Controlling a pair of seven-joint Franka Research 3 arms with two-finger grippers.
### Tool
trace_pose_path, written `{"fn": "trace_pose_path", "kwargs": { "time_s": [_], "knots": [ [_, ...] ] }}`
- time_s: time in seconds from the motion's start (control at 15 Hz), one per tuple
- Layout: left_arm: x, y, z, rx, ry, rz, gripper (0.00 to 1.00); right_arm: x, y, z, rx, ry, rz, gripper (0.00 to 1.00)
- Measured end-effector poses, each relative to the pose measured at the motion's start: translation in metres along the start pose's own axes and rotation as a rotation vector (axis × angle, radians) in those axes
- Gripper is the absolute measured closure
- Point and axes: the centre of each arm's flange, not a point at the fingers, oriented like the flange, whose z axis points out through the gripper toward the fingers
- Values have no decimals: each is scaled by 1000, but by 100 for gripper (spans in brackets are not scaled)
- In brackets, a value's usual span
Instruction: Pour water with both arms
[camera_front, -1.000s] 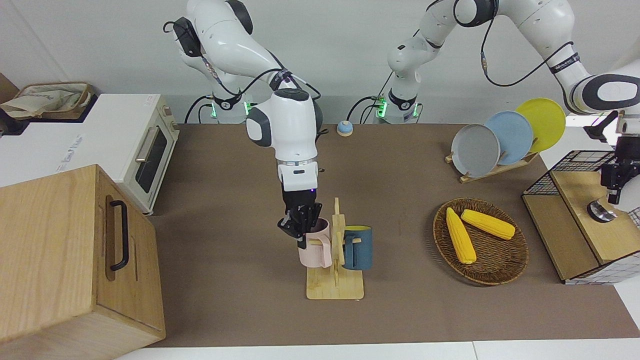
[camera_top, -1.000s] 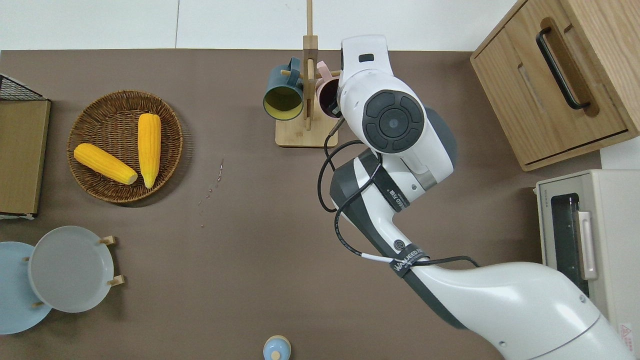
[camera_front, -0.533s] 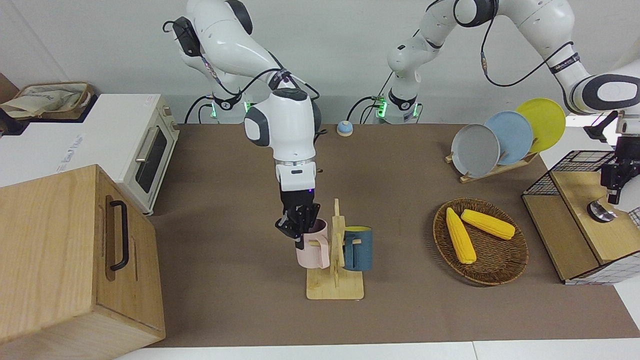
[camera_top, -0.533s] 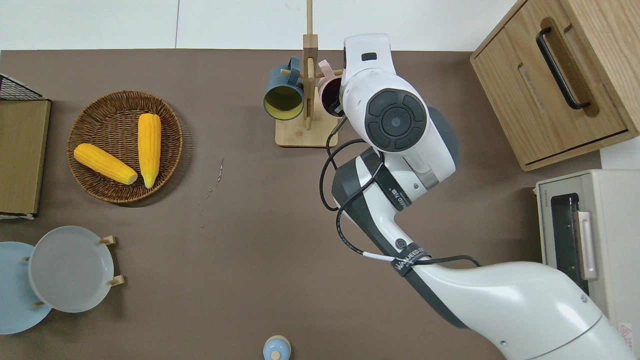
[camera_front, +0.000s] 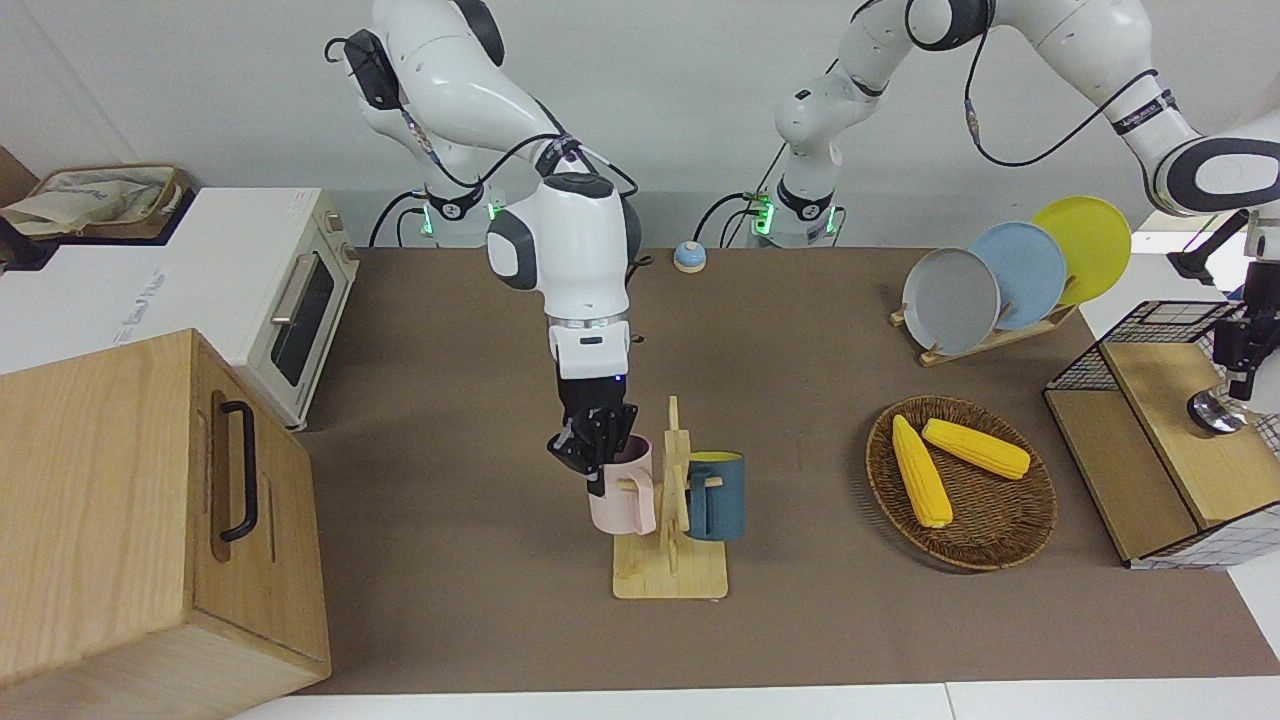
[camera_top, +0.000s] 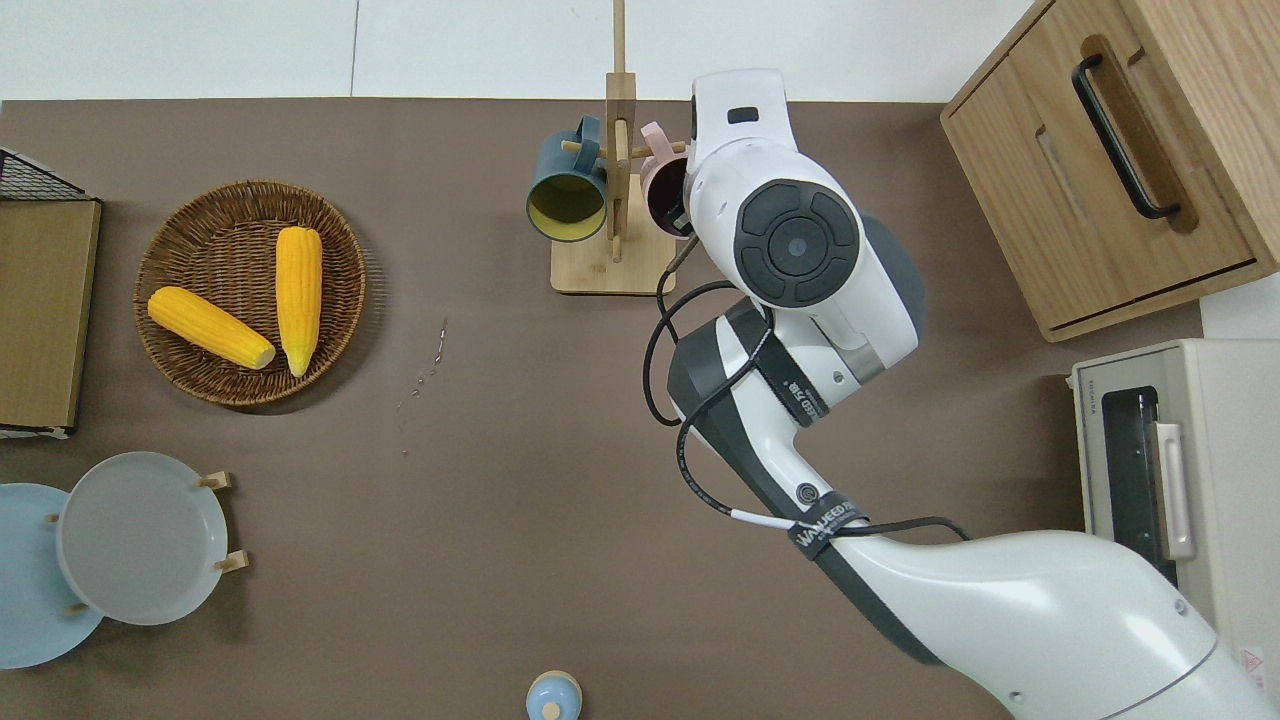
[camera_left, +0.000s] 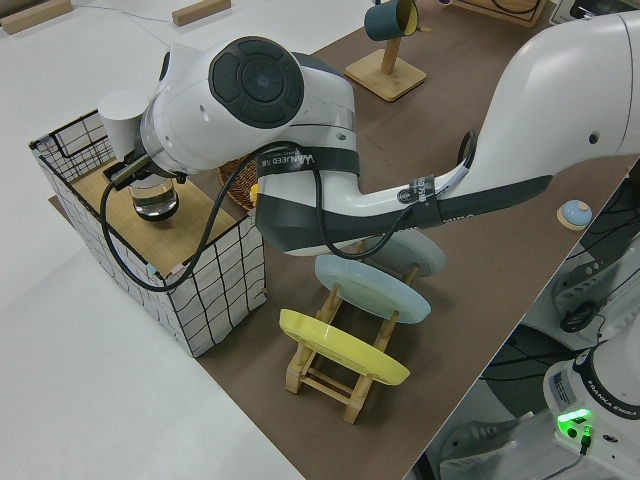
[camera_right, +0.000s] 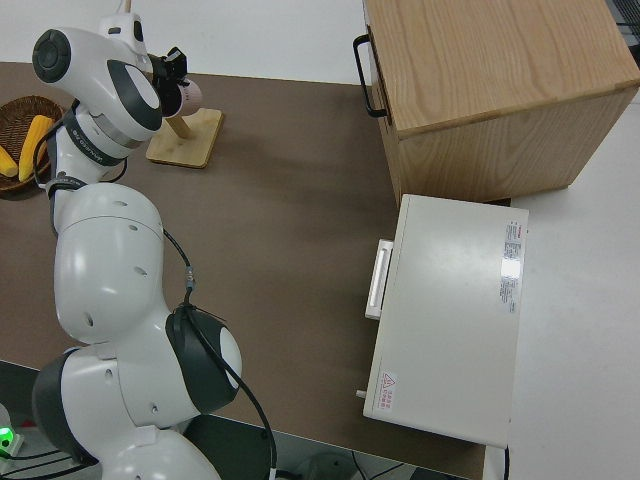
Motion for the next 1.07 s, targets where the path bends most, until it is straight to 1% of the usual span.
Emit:
{"fn": "trace_pose_path", "kwargs": {
  "time_s": [0.47, 0.6, 0.73, 1.07],
  "knots": [
    [6, 3, -4, -18, -6, -10, 36, -6, 0, -4, 7, -14, 4, 95],
    [7, 3, -5, -18, -5, -12, 36, -8, 0, -5, 18, -24, 14, 95],
    [9, 3, -8, -17, -2, -12, 36, -11, 4, -7, 23, -37, 25, 95],
    [13, 4, -15, -15, 6, -11, 36, -18, 15, -14, 16, -53, 37, 95]
  ]
}}
